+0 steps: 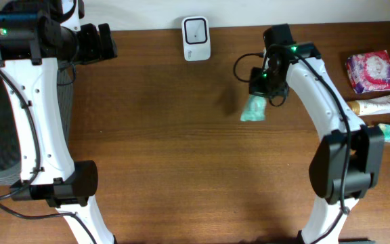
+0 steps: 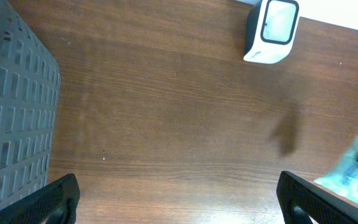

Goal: Scan the item barcode
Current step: 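Carry the mint wipes pack right with the right gripper, then lower the mint wipes pack onto the table right of center and release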

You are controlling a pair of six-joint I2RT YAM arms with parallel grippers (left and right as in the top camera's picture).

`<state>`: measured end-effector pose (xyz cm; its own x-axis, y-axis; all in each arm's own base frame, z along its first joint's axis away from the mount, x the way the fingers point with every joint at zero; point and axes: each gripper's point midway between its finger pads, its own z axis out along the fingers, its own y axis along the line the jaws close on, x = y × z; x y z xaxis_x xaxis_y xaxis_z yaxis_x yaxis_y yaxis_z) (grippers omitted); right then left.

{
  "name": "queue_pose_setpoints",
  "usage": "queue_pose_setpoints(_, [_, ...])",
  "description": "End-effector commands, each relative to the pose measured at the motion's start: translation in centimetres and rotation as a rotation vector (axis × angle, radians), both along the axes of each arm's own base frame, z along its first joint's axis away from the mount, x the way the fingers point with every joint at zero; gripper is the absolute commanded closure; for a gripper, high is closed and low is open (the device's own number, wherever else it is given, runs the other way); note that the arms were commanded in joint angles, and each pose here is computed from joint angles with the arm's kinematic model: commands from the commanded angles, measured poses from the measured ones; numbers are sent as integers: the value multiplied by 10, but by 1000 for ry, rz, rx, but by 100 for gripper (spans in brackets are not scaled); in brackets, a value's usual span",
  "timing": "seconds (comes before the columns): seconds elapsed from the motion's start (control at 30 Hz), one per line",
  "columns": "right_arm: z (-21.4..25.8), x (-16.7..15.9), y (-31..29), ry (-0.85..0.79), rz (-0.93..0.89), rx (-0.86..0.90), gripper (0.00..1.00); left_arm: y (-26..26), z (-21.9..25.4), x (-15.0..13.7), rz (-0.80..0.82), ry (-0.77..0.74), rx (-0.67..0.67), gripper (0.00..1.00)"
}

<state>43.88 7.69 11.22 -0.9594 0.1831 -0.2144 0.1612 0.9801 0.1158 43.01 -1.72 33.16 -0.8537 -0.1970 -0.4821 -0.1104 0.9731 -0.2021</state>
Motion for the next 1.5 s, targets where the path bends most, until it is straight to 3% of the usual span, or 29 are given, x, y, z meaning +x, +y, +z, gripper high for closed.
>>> queue_pose_setpoints(0.0, [15,-19,-63,4,-158,-440,96,-2,14,-6,-10,-38,-6,1])
queue_pose_setpoints(0.23, [-4,-45,-102,172,-138,-720,96,-2,14,-6,-10,-38,-6,1])
queue_pose_setpoints(0.43, [-56,-56,-82,325,-70,-629,94,-2,14,-6,-10,-38,-6,1])
queue_pose_setpoints(0.47, [-67,-56,-68,337,-47,-569,85,-2,14,-6,-10,-38,-6,1])
queue_pose_setpoints(0.53, [-79,-55,-30,336,12,-431,57,-2,14,-6,-10,-38,-6,1])
queue_pose_setpoints(0.63, [-75,-53,7,309,65,-354,25,-2,14,-6,-10,-38,-6,1])
queue_pose_setpoints(0.67, [-73,-52,21,298,84,-327,18,-2,14,-6,-10,-38,-6,1])
queue_pose_setpoints(0.83, [-31,-42,105,209,247,-107,1,-2,14,-6,-10,-38,-6,1])
queue_pose_setpoints(1.03, [30,-25,25,181,136,-292,1,-2,14,-6,-10,-38,-6,1])
queue_pose_setpoints(1.07, [29,-27,6,217,95,-284,18,-2,14,-6,-10,-38,-6,1])
queue_pose_setpoints(1.1, [27,-31,-8,254,59,-259,44,-2,14,-6,-10,-38,-6,1])
queue_pose_setpoints(1.17, [20,-40,-20,324,63,-156,83,-2,14,-6,-10,-38,-6,1])
queue_pose_setpoints(1.2, [13,-45,-21,361,95,-61,93,-2,14,-6,-10,-38,-6,1])
queue_pose_setpoints(1.47, [-40,-73,-31,499,116,-32,96,-2,14,-6,-10,-38,-6,1])
